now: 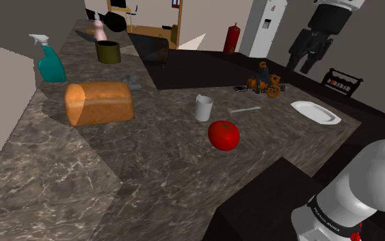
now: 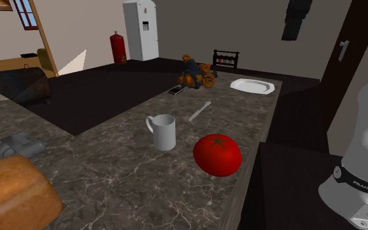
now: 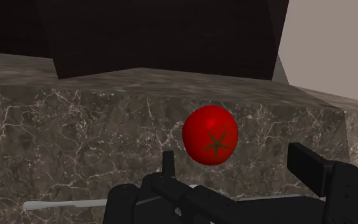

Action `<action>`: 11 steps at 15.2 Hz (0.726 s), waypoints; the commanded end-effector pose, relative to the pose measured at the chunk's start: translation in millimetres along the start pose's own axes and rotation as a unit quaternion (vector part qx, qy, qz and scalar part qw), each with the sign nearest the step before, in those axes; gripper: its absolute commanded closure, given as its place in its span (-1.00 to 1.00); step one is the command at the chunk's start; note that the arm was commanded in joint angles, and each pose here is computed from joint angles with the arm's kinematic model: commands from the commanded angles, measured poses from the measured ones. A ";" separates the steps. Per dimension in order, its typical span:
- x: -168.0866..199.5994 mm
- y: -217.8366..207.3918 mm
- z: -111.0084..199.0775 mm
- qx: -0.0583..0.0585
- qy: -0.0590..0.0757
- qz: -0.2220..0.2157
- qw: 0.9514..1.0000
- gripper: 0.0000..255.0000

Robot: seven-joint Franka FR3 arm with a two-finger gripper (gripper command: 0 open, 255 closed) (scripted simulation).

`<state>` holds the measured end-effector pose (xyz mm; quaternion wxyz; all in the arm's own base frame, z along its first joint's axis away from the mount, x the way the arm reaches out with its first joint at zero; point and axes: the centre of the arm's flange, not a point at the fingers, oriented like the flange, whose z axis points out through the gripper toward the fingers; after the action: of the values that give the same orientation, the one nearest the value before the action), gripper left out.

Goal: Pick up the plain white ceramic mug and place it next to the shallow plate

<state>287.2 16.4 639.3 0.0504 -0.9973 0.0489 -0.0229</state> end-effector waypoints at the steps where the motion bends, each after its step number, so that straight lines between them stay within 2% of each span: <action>1: 0.0 0.0 0.0 0.000 0.000 0.000 1.000 -1.00; 11: 97.7 -26.7 86.3 -0.017 0.000 -0.001 1.000 -1.00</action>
<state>381.8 39.4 569.4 0.0355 -0.9980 0.0479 -0.0211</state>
